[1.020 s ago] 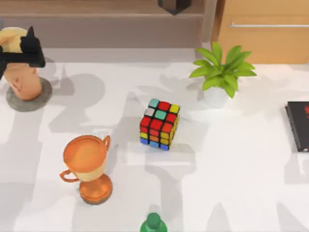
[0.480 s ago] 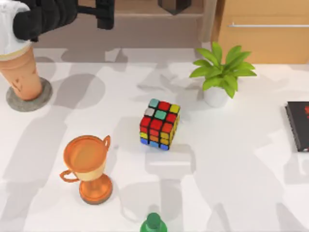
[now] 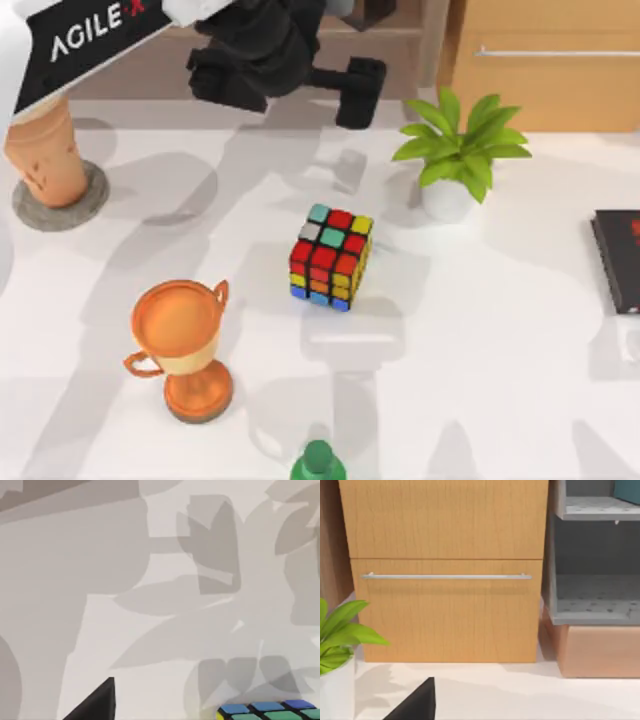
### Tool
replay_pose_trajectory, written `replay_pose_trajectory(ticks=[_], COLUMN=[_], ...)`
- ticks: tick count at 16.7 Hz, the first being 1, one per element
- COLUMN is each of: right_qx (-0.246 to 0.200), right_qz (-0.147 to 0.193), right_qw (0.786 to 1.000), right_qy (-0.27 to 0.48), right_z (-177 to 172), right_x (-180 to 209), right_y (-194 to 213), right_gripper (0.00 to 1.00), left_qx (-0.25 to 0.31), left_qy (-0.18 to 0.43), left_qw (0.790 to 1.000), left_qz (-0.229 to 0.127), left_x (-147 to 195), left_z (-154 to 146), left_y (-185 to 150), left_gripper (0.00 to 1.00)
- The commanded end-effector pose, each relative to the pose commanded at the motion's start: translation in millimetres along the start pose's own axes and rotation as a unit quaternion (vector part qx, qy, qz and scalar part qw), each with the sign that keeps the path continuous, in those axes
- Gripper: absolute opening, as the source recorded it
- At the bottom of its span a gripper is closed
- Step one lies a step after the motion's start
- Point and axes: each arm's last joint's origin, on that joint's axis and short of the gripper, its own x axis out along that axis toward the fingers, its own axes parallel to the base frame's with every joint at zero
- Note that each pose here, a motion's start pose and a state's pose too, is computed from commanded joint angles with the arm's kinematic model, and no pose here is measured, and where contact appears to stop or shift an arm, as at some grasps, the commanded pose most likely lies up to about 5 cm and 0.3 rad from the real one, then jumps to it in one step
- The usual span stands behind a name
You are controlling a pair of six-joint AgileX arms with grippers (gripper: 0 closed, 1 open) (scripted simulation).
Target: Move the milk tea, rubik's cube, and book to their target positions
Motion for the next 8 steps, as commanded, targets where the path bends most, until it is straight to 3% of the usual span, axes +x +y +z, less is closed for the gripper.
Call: replay_pose_trajectory(ticks=[4, 8], right_qx=[0.0, 0.0], right_qz=[0.0, 0.0], right_qw=[1.0, 1.0], right_qy=[0.0, 0.0], right_z=[0, 0], right_x=[0, 0], right_y=[0, 0], right_gripper=[1.0, 1.0], left_qx=[-0.003, -0.007], left_qy=[0.129, 0.197], left_qw=[0.991, 0.979], left_qz=[0.024, 0.053], left_x=[13, 19], left_z=[-10, -21], left_y=[-42, -62], left_gripper=[1.0, 1.0])
